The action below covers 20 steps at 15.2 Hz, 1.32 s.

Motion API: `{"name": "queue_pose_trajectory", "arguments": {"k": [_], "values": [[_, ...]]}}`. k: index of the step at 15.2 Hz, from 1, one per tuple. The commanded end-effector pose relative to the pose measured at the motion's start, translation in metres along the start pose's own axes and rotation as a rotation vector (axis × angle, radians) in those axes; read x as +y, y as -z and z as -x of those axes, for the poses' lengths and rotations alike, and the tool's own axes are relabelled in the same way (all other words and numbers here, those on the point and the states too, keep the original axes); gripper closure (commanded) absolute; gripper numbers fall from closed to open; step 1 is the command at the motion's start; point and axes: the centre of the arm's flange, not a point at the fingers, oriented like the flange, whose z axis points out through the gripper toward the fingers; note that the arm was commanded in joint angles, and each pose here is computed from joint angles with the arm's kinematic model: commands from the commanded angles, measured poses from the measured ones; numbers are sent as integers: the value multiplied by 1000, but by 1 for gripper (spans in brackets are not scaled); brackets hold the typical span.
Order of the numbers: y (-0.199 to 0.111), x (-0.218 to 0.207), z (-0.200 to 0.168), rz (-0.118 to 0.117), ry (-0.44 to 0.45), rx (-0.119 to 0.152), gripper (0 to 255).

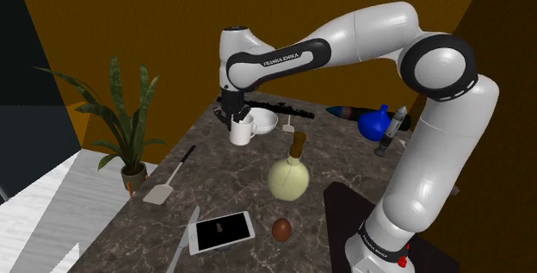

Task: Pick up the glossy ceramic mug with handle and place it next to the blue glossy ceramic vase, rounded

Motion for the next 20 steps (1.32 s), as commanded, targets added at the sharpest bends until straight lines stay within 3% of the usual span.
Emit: {"name": "queue_pose_trajectory", "arguments": {"k": [1, 20], "values": [[11, -1, 0, 0, 0, 0, 255], [111, 4, -5, 0, 0, 0, 255]]}}
